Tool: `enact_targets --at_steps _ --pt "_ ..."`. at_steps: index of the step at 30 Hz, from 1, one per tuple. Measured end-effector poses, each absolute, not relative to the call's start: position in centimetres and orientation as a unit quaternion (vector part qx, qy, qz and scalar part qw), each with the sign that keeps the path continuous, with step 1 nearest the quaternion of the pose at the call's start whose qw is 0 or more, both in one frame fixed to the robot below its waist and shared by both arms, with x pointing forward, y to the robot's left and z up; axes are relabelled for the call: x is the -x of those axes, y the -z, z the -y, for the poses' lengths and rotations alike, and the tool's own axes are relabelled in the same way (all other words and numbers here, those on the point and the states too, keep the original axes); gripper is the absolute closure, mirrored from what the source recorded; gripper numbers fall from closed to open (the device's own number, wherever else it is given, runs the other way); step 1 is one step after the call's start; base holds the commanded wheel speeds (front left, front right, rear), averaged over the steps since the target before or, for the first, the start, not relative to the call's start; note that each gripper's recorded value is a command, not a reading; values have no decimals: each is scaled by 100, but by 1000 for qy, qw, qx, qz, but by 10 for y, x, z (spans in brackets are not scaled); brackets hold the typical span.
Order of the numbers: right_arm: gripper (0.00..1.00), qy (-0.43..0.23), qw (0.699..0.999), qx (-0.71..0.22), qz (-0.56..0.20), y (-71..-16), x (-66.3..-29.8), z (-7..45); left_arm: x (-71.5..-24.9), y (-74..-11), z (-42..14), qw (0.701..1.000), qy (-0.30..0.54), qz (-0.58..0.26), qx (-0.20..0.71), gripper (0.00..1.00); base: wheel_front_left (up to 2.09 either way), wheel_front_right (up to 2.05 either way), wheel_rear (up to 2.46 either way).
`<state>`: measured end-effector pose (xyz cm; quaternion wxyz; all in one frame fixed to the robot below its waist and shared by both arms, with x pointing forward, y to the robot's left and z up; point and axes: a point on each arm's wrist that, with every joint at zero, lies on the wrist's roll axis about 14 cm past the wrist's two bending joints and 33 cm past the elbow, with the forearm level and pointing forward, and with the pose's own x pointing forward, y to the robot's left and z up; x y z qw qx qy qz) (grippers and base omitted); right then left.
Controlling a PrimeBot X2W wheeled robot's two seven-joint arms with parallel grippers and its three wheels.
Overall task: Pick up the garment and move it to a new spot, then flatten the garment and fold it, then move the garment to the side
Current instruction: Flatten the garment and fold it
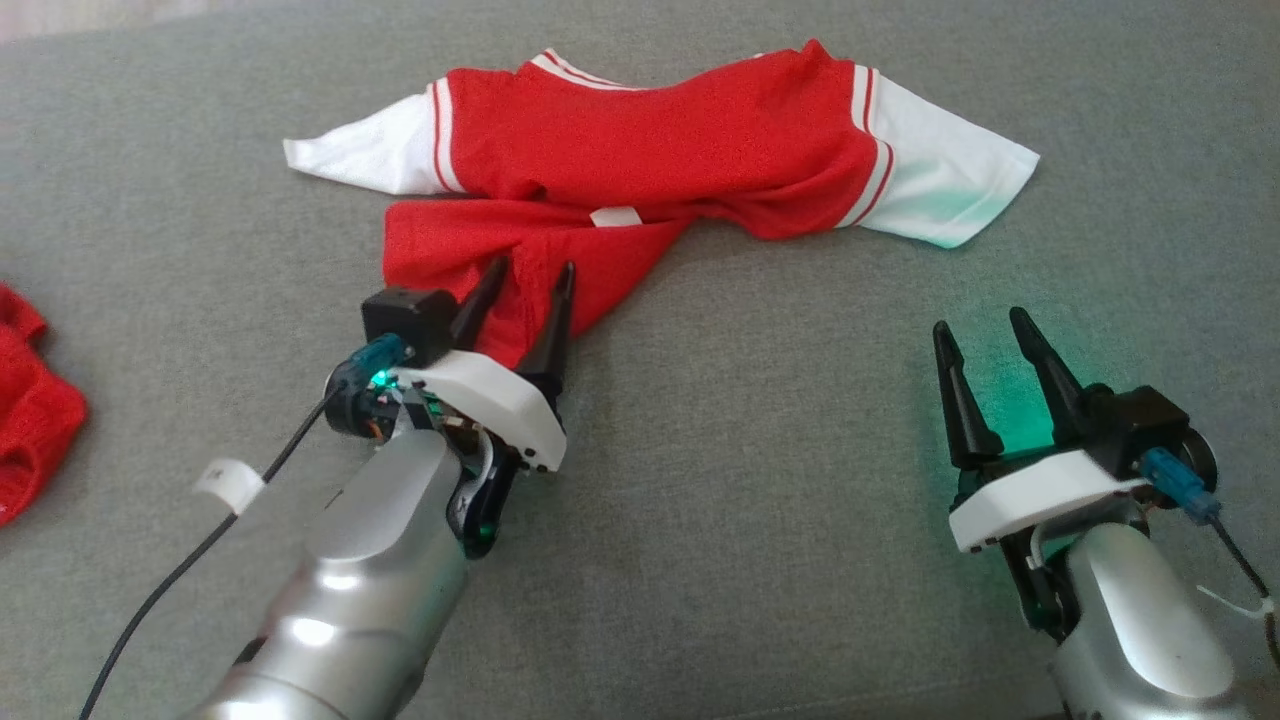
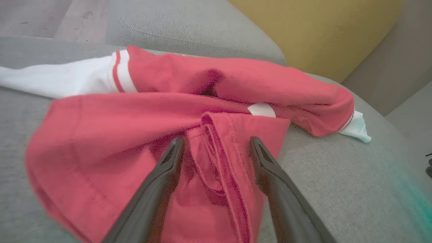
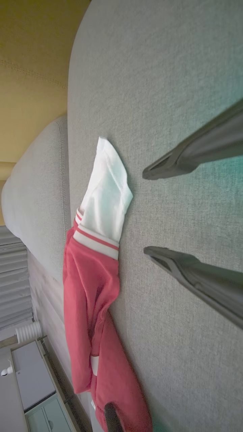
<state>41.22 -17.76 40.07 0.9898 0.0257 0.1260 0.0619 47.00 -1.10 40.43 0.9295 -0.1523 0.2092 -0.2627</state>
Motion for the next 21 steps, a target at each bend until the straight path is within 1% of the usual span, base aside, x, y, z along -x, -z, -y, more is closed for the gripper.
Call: enact_targets --at_steps 3,4,5,6,11,15,17,19,21 --pt "0 -57 990 -26 -129 -398 -412 181 -466 -396 20 923 279 -220 147 0 0 0 0" --pt "0 -56 990 -28 -130 -398 -412 181 -466 -397 22 923 284 -214 144 29 0 0 0" --pt "0 -56 990 -30 -130 -398 -412 181 -467 -399 23 925 287 -205 142 68 0 0 0" --pt "0 -55 990 -31 -129 -398 -413 181 -468 -403 25 926 292 -195 136 100 0 0 0" --pt "0 -59 990 -37 -124 -401 -417 177 -463 -423 33 927 333 -151 87 100 0 0 0" --pt "0 -65 989 -45 -125 -400 -416 169 -465 -483 42 928 368 -43 46 100 0 0 0" --pt "0 -69 988 -52 -125 -401 -414 164 -457 -508 43 924 382 8 16 100 0 0 0" --pt "0 -73 988 -60 -126 -401 -411 157 -441 -512 38 921 388 25 -8 100 0 0 0" --pt "0 -76 987 -62 -127 -401 -409 154 -431 -505 33 922 386 19 -16 100 0 0 0"
